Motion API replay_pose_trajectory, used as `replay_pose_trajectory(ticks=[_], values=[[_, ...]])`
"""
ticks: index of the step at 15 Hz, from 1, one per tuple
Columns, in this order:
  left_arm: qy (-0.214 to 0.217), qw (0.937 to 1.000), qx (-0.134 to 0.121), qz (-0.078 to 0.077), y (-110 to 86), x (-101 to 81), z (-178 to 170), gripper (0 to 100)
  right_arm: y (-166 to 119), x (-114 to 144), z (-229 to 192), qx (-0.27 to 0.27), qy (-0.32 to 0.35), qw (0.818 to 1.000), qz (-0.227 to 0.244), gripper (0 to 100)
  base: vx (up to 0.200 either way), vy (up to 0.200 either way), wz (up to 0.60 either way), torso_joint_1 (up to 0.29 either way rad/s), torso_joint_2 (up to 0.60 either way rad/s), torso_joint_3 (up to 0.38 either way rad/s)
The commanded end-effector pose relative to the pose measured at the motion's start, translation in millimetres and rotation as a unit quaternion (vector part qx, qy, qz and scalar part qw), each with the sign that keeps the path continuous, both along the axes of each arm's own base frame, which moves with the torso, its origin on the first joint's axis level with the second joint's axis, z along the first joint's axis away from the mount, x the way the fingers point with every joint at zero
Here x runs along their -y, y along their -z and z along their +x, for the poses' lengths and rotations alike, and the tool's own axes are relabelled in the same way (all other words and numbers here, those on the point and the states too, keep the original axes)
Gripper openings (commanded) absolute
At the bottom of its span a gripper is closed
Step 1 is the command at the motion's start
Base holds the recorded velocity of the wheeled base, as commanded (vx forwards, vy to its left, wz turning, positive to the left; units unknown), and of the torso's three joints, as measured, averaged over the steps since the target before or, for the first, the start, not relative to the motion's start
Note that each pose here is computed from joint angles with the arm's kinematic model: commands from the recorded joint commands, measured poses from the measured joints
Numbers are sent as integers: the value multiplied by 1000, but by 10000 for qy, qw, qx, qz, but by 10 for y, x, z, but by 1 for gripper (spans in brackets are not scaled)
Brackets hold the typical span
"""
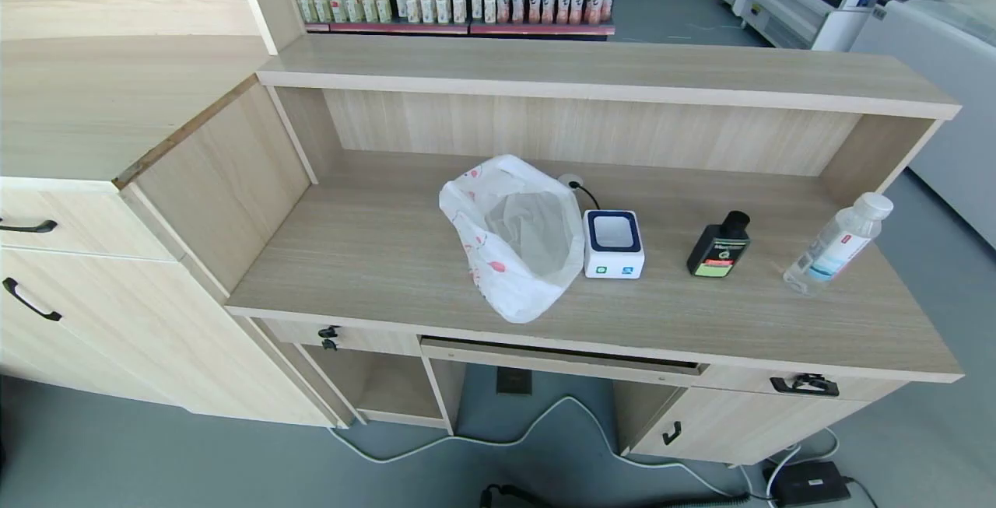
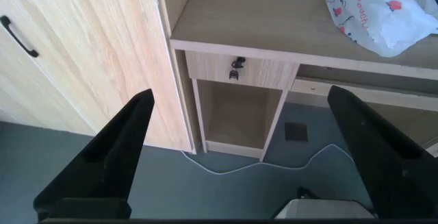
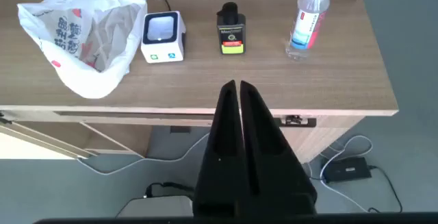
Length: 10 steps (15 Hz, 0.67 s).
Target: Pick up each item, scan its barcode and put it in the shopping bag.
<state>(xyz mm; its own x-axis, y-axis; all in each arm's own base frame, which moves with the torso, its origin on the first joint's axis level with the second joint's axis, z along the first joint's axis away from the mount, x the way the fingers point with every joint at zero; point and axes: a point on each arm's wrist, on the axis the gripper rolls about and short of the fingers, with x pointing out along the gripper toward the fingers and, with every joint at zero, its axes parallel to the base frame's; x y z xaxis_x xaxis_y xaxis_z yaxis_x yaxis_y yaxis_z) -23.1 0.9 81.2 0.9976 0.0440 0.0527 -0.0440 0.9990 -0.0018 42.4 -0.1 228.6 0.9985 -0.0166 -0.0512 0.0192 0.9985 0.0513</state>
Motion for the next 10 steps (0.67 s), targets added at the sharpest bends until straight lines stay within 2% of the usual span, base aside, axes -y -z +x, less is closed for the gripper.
replay_pose_trajectory(ticks=[1, 5, 7, 10], values=[[-2, 10000, 5, -2, -1, 0, 0, 100, -61, 52, 1137, -624, 37, 9980, 65, 100, 0, 0, 0, 0, 0, 0], [-2, 10000, 5, -2, -1, 0, 0, 100, 294, 310, 2080, -993, 373, 9943, -133, 100, 0, 0, 0, 0, 0, 0], [-2, 10000, 5, -2, -1, 0, 0, 100, 453, 364, 2372, -1268, 369, 9909, -256, 100, 0, 0, 0, 0, 0, 0], [-2, 10000, 5, -2, -1, 0, 0, 100, 659, 427, 2638, -1727, 463, 9813, -714, 100, 0, 0, 0, 0, 0, 0]])
